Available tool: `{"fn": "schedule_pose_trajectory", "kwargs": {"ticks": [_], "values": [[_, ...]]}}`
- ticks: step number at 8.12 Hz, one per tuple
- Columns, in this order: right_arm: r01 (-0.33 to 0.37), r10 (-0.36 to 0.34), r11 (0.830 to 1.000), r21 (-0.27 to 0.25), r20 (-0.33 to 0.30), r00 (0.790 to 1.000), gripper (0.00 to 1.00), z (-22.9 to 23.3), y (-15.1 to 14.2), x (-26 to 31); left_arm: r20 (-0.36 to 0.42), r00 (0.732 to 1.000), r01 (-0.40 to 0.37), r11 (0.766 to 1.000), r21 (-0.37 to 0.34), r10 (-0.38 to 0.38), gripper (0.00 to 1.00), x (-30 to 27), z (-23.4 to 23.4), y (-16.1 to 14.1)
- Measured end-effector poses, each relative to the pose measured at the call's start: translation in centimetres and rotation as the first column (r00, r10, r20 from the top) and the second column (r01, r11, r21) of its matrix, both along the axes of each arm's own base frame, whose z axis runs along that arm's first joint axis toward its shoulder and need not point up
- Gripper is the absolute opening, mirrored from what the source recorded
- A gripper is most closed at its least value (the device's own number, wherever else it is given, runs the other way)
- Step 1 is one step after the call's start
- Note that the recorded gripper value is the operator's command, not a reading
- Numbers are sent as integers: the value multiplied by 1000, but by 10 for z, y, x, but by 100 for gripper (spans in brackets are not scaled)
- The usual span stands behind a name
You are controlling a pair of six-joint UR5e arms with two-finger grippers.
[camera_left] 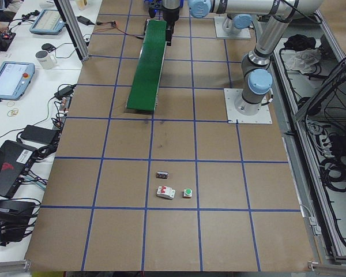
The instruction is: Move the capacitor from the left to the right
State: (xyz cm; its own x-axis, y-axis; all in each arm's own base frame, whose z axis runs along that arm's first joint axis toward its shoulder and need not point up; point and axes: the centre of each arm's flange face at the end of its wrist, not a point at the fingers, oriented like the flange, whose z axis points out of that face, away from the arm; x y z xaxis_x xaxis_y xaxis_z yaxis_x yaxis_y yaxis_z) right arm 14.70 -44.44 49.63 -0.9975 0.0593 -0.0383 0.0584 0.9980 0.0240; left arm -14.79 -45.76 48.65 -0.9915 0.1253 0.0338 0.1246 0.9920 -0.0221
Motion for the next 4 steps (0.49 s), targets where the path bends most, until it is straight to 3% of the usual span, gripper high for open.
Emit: {"fn": "schedule_pose_trajectory", "kwargs": {"ticks": [4], "values": [[0,0,1000,0,3,1000,100,0,0,0,27,999,-34,999,6,33,100,21,-4,-10]]}}
